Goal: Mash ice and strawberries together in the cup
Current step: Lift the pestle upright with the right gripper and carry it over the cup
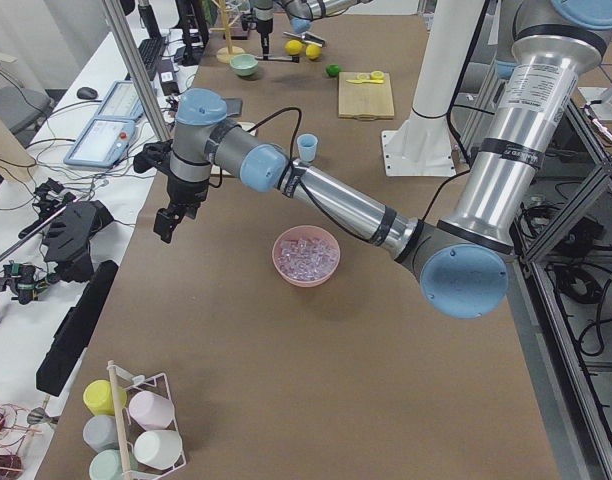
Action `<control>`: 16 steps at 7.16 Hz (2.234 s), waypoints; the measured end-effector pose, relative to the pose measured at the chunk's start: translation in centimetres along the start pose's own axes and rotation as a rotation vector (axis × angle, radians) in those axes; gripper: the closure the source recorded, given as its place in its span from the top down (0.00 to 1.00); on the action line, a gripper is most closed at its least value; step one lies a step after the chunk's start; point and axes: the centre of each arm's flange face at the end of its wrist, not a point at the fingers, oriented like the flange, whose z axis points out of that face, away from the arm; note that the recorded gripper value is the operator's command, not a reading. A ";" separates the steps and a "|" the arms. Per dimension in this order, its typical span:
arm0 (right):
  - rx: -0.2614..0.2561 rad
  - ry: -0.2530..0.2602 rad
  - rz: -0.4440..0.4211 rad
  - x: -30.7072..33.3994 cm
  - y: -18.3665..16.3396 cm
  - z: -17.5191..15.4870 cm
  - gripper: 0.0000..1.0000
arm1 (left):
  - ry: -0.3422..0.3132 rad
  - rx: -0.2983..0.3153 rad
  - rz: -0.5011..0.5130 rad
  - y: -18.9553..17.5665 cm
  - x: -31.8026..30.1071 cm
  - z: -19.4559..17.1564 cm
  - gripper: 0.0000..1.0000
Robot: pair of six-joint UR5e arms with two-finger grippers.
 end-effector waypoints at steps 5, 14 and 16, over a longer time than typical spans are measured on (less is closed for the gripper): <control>0.291 -0.126 -0.038 -10.6 0.9 -15.4 0.00 | 0.043 -0.053 0.012 0.4 2.0 2.6 0.97; 0.857 -0.390 -0.150 -28.0 6.8 -14.2 0.00 | 0.092 -0.148 -0.062 2.6 0.9 4.9 0.97; 0.950 -0.465 -0.131 -31.7 9.3 -13.3 0.00 | 0.090 -0.154 -0.080 2.8 0.6 5.1 0.97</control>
